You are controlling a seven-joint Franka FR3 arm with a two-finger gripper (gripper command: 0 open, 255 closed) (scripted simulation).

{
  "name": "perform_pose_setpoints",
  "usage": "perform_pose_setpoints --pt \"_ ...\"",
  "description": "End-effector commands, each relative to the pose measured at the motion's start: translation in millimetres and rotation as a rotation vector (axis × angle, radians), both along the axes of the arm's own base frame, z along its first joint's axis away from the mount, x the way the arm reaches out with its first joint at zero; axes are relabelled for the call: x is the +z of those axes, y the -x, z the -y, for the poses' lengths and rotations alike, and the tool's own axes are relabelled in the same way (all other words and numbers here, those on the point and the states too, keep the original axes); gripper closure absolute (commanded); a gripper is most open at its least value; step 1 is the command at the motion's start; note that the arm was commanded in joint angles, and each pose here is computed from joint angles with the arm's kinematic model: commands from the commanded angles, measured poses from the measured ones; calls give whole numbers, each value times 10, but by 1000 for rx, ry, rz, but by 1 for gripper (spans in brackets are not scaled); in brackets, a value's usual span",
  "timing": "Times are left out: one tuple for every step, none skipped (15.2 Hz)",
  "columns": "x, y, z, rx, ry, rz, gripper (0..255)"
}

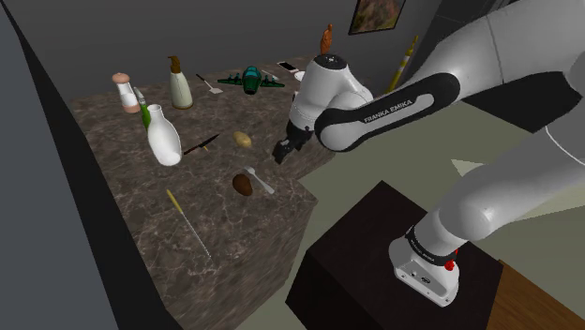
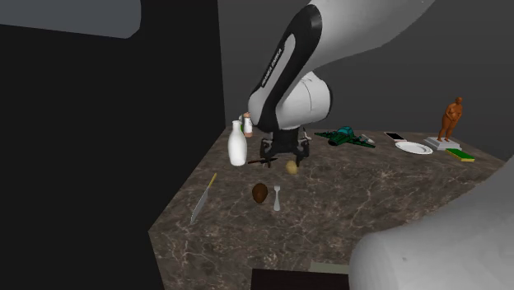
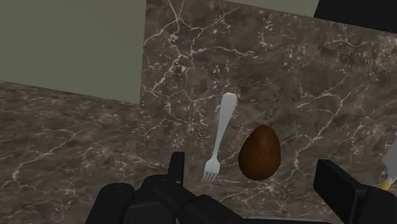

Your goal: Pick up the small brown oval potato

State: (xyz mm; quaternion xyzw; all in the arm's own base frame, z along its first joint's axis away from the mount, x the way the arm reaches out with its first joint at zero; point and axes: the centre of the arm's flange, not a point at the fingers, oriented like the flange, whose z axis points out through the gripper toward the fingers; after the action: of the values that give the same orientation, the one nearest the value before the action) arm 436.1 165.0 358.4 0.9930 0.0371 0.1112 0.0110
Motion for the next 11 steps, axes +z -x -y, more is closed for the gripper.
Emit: perform_pose_setpoints --pt "-212 -126 -127 -6 0 10 0" --pt "-318 -185 -180 -10 2 14 0" --pt "-423 -244 -233 -13 4 18 0" --pt "-528 -304 -286 -17 5 22 0" --pt "-633 -364 -338 -20 7 26 0" --pt "-738 -425 -390 -24 9 30 0" --pt "-843 -487 -442 -27 11 34 0" --pt "-948 -549 -493 -31 13 37 0" --pt "-1052 -612 -544 -34 14 41 0" --pt "-1156 -675 -594 -38 16 45 0" --pt "-1261 -739 -644 -41 18 49 0"
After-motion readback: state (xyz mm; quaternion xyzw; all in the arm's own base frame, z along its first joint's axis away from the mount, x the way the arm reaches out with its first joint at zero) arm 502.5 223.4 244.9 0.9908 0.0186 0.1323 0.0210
